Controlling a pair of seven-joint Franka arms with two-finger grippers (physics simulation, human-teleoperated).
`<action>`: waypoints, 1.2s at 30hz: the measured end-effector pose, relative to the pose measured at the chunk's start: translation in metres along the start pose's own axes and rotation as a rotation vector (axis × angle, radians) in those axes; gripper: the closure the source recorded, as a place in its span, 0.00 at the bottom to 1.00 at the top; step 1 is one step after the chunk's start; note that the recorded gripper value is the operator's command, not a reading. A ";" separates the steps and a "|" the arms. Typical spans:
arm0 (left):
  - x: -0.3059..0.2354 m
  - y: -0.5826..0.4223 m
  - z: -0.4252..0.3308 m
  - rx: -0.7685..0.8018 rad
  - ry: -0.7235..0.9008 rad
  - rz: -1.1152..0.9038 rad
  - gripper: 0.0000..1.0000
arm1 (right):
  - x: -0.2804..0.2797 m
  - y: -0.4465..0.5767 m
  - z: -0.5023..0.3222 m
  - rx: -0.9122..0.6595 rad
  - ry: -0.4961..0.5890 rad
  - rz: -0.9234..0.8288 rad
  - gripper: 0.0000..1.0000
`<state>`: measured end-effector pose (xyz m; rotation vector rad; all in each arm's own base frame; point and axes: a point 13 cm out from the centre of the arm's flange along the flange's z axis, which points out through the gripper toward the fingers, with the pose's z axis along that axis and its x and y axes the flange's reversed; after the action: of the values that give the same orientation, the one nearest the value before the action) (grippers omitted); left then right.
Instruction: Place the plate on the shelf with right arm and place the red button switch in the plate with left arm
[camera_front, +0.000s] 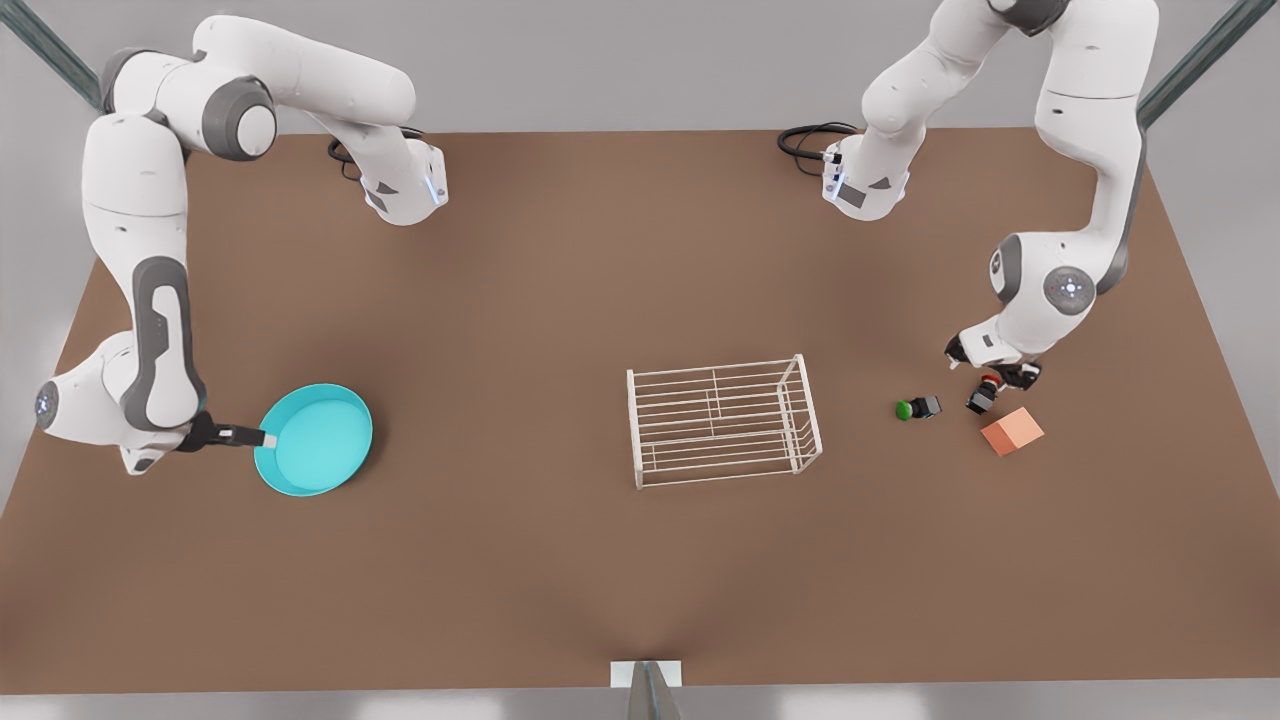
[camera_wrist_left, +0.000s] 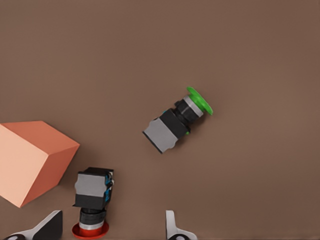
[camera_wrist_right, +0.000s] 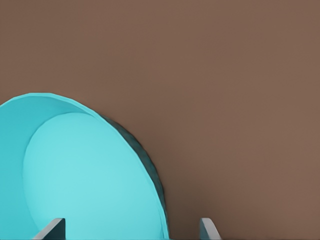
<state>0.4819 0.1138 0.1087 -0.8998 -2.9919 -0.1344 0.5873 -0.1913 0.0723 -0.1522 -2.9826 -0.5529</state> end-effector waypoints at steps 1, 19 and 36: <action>0.004 0.002 0.005 0.004 0.001 0.014 0.00 | 0.000 -0.006 0.002 -0.004 -0.005 -0.011 0.00; 0.032 0.023 0.048 -0.011 0.002 0.240 0.00 | -0.010 -0.001 0.023 -0.007 -0.009 -0.210 0.46; 0.050 0.028 0.069 0.009 0.007 0.215 0.00 | -0.019 -0.004 0.016 -0.011 -0.027 -0.254 0.75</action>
<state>0.4566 0.1704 0.0440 -1.2086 -2.8620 -0.1204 0.6038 -0.1911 0.0534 0.2235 -3.0452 -0.5956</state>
